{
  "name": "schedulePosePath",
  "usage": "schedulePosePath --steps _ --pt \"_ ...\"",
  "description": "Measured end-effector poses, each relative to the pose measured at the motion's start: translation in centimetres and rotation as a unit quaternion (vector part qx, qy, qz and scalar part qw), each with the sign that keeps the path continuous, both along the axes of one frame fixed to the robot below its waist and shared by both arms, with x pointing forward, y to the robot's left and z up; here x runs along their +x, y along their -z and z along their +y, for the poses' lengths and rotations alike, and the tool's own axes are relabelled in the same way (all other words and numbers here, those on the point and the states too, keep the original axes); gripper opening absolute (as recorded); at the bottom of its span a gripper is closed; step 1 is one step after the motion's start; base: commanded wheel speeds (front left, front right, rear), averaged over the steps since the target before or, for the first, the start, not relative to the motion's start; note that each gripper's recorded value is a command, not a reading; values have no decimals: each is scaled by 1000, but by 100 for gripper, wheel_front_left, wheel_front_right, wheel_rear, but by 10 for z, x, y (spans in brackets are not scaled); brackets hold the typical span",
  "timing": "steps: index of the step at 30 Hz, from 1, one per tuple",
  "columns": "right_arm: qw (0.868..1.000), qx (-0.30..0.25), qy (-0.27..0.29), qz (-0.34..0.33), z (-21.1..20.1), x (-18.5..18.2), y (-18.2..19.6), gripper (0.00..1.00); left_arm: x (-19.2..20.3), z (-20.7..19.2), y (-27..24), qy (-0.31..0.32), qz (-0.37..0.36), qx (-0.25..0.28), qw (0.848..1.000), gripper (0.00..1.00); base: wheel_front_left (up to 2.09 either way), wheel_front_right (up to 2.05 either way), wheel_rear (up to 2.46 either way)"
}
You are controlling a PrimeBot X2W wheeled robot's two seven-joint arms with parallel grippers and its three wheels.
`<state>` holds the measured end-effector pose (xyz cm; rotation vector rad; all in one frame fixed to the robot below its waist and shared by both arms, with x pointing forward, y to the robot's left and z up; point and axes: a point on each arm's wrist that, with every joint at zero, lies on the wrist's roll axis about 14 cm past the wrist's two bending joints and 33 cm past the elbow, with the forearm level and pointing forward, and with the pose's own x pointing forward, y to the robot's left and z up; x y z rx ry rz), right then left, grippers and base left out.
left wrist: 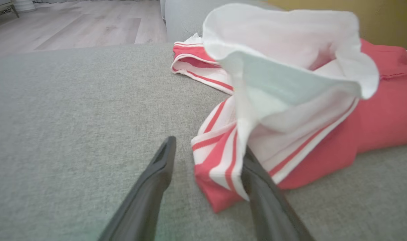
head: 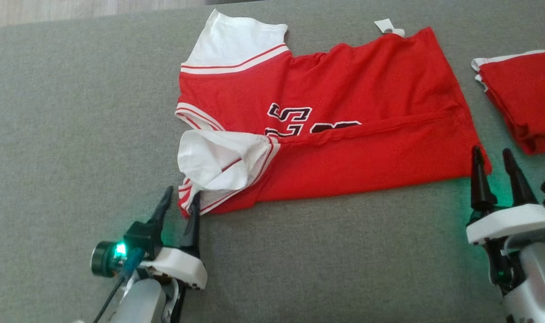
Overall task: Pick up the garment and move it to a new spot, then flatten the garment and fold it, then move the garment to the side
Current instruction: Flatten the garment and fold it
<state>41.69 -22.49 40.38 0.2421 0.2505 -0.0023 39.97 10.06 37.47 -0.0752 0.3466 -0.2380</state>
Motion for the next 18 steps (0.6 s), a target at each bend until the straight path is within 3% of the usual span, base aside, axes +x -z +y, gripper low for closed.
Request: schedulePosePath --steps 1,2,3,9,13,14,15,16,18 --pt "1000 1 -2 12 1 -1 5 100 0 0 3 3 5 -1 1000 41 0 0 0" --pt "1000 2 -3 21 2 -1 10 100 -1 0 5 4 11 -1 1000 11 0 0 0" --pt "1000 2 -4 28 2 0 12 100 -2 -1 7 4 16 -7 1000 0 0 0 0" --pt "999 -1 -3 53 1 4 21 100 -1 -3 5 2 21 -31 999 0 0 0 0" --pt "994 -5 -4 107 0 -8 41 100 -2 -3 -5 2 10 -39 999 0 0 0 0" --pt "993 -6 -6 119 0 -11 46 83 -2 -2 -9 0 4 -42 999 0 0 0 0" --pt "993 -7 -7 120 1 -11 46 35 -1 -2 -13 2 -2 -45 999 0 0 0 0" --pt "993 -8 -9 120 2 -11 45 0 -1 -2 -17 2 -8 -46 999 0 0 0 0" --pt "991 -7 -17 129 7 -13 46 0 -1 -1 -23 2 -16 -48 999 0 0 0 0"
